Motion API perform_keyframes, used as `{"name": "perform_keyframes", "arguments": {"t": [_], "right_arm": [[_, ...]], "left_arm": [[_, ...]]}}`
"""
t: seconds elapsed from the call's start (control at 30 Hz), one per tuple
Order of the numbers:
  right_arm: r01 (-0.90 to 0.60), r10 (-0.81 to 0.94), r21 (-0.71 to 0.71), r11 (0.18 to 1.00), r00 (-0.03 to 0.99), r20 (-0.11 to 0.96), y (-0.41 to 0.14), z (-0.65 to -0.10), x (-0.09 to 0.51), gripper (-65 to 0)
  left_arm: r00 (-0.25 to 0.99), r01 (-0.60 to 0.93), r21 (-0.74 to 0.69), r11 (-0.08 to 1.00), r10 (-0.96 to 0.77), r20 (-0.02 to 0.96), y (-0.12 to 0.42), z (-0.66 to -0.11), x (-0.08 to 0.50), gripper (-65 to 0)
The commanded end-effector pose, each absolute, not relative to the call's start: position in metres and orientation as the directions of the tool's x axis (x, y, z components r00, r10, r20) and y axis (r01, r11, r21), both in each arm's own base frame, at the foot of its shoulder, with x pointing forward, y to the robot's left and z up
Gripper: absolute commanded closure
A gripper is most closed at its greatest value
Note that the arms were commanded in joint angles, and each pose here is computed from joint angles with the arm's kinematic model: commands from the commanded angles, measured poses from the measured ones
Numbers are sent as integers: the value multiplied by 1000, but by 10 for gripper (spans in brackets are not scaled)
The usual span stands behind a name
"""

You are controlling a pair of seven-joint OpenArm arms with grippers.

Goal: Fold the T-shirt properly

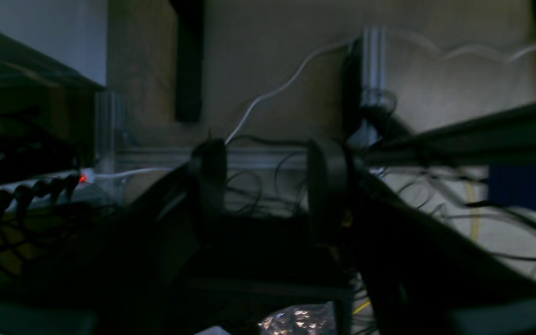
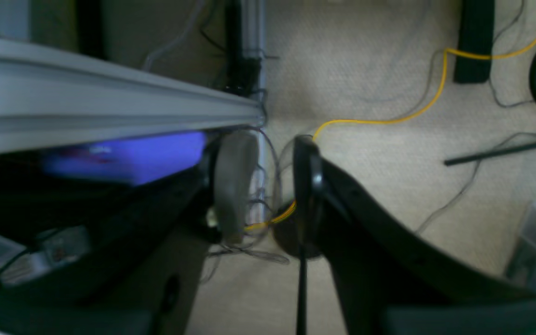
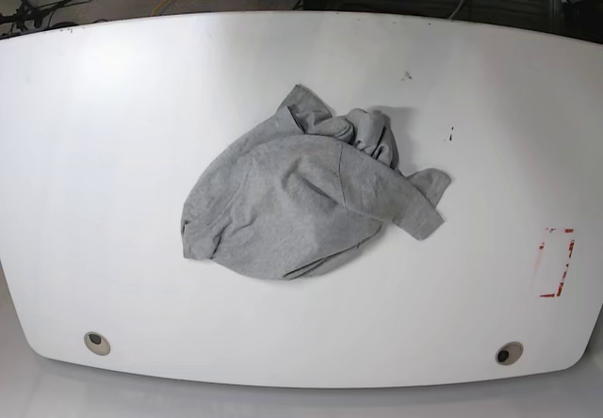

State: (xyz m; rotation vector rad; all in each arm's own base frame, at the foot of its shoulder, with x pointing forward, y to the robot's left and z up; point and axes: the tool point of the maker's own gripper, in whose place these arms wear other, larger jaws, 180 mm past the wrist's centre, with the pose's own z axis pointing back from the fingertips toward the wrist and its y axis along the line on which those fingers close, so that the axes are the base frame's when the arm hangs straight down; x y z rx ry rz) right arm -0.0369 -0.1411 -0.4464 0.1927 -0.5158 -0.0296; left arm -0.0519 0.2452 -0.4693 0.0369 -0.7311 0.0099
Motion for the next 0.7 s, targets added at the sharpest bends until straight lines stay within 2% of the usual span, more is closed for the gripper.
{"name": "perform_keyframes", "arguments": {"t": [0.0,0.17,0.4,0.67], "right_arm": [[-22,-91,201,979,838,538,-140,-422,-26,-159],[-23,-111,221,975,810,576,-136,-389,-18,-159],[-43,-102,217,975,781,616,-133,-374,-5,-159],[-67,-95,192,979,685,722,-140,-370,48,-159]], "left_arm": [[725,-29,22,999,6,689,249,-453,-50,-258],[683,-49,-15,999,44,729,249,-420,-41,-258],[618,-8,-72,997,61,784,240,-374,-15,-258],[511,-28,-32,999,42,858,252,-342,19,-260]]}}
